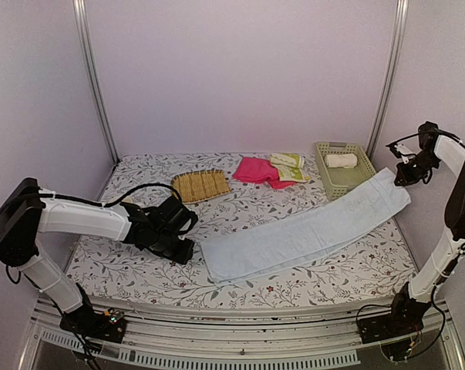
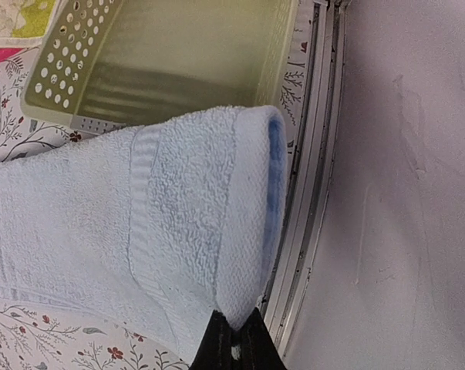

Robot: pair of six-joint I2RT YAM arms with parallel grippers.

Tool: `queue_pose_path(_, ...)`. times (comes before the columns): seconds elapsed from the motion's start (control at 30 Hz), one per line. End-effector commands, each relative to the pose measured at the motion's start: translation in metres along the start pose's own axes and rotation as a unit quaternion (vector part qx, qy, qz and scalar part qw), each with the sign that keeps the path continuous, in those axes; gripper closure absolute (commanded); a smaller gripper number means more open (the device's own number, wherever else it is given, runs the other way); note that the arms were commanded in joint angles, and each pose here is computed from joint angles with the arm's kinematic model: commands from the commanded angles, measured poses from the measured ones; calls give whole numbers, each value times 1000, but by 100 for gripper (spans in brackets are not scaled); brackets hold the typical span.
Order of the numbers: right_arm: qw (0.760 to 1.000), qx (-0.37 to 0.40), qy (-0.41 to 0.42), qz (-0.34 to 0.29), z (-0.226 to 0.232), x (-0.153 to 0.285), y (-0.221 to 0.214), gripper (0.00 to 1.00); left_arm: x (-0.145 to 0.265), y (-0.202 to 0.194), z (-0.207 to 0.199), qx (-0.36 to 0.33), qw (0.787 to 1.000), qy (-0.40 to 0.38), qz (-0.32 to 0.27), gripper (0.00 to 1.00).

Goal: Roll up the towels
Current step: Fold the towel at the center of the board.

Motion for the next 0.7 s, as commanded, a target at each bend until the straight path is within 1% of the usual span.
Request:
queue_pose_path(0.0, 999, 9, 27, -16, -1, 10, 10, 98, 2, -1, 7, 7, 1000, 11, -1, 82)
queue_pose_path(0.1, 993, 44, 104, -32, 31, 7, 22, 97, 1, 1, 6, 6, 1000, 12, -2, 82)
queue_pose_path(0.17, 987, 77, 137, -25, 60, 1, 28, 97, 1, 3, 5, 7, 1000, 14, -5, 82)
queue_pose_path(0.27, 979, 101, 179, -9, 98, -12, 35, 97, 1, 7, 4, 7, 1000, 15, -9, 82)
queue_pose_path(0.47, 956, 107, 272, -17, 150, -22, 45, 97, -2, 9, 3, 7, 1000, 18, -4, 82)
queue_pose_path(0.57, 939, 112, 323, -16, 177, -29, 47, 97, -4, 9, 3, 12, 1000, 21, -5, 83)
queue_pose_path(0.67, 925, 128, 358, -6, 205, -38, 47, 97, -5, 11, 4, 19, 1000, 22, -7, 83)
Point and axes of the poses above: each gripper's point midway between its finger pads, its own x axis back along the fingers, its own z axis along the line the jaws close on, y = z × x, the point moved 10 cm from there along x, back along the fingers, and after that the axes turned 13 degrees about x, right-handed, at the moved point
